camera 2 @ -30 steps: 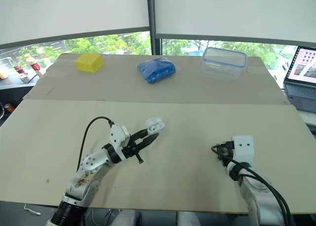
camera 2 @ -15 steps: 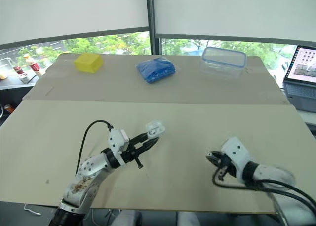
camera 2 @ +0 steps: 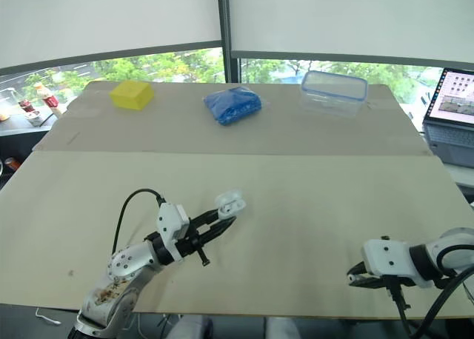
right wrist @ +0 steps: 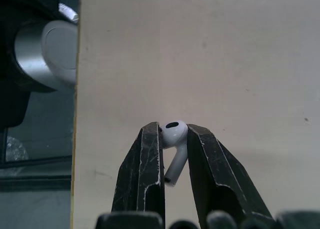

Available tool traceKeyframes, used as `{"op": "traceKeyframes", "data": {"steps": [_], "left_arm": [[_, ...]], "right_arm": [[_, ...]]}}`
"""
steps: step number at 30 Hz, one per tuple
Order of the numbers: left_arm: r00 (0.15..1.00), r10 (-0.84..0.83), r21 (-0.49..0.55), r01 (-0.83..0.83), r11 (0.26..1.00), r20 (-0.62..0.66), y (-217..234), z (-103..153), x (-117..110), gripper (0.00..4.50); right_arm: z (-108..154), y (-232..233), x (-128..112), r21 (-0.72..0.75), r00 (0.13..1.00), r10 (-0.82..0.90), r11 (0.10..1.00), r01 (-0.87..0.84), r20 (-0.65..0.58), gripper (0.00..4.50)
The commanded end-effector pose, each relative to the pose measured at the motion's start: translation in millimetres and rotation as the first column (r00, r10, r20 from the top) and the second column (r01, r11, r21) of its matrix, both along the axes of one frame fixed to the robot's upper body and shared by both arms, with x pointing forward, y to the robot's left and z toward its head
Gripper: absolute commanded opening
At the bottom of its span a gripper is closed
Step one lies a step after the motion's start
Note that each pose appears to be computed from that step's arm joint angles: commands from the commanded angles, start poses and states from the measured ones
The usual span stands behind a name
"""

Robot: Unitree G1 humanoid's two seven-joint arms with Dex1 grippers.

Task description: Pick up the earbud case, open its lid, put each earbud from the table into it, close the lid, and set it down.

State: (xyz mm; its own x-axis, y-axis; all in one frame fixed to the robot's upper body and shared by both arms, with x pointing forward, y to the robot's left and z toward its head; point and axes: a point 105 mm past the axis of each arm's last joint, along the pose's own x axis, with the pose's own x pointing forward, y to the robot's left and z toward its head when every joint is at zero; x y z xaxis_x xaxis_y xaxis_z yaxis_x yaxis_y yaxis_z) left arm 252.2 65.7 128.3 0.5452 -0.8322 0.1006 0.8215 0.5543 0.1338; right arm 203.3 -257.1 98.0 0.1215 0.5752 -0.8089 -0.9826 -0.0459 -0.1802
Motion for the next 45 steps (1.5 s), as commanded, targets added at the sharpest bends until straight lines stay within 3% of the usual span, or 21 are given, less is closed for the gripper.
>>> {"op": "traceKeyframes", "data": {"steps": [1,13,15,18,25,28,31,37,45], "left_arm": [[0.999,-0.006,-0.020,0.007,1.000,0.040,-1,13,-5,0.53],[0.999,-0.002,-0.013,0.003,1.000,0.035,0,13,-6,0.53],[0.999,-0.004,-0.012,0.004,1.000,0.035,0,13,-5,0.53],[0.999,-0.006,-0.011,0.006,1.000,0.035,-1,13,-5,0.53],[0.999,-0.019,-0.006,0.019,1.000,0.030,-3,10,-5,0.53],[0.999,-0.019,-0.006,0.019,1.000,0.028,-3,10,-5,0.53],[0.999,-0.023,-0.006,0.023,1.000,0.025,-5,9,-5,0.53],[0.999,-0.033,-0.013,0.034,0.999,0.019,-10,8,-8,0.53],[0.999,-0.031,-0.011,0.031,0.999,0.015,-10,7,-9,0.53]], "right_arm": [[2,0,3,-0.008,0.999,0.031,0.999,-0.031,0.014,0.31],[-9,-3,10,-0.054,0.998,-0.003,0.999,0.000,-0.057,0.31],[-10,-4,12,-0.063,0.999,-0.010,0.998,0.007,-0.048,1.38],[-6,-1,13,-0.050,1.000,-0.001,0.999,0.000,-0.020,2.38],[19,7,11,-0.088,0.999,-0.004,0.996,0.008,0.052,2.39],[26,4,14,-0.226,0.991,-0.047,0.971,0.074,0.122,2.39],[32,12,5,-0.317,0.994,-0.054,0.945,0.080,0.090,2.39],[17,15,-1,-0.428,0.996,-0.059,0.900,0.085,0.073,2.39],[6,16,6,-0.428,0.994,-0.079,0.898,0.103,0.072,2.39]]}}
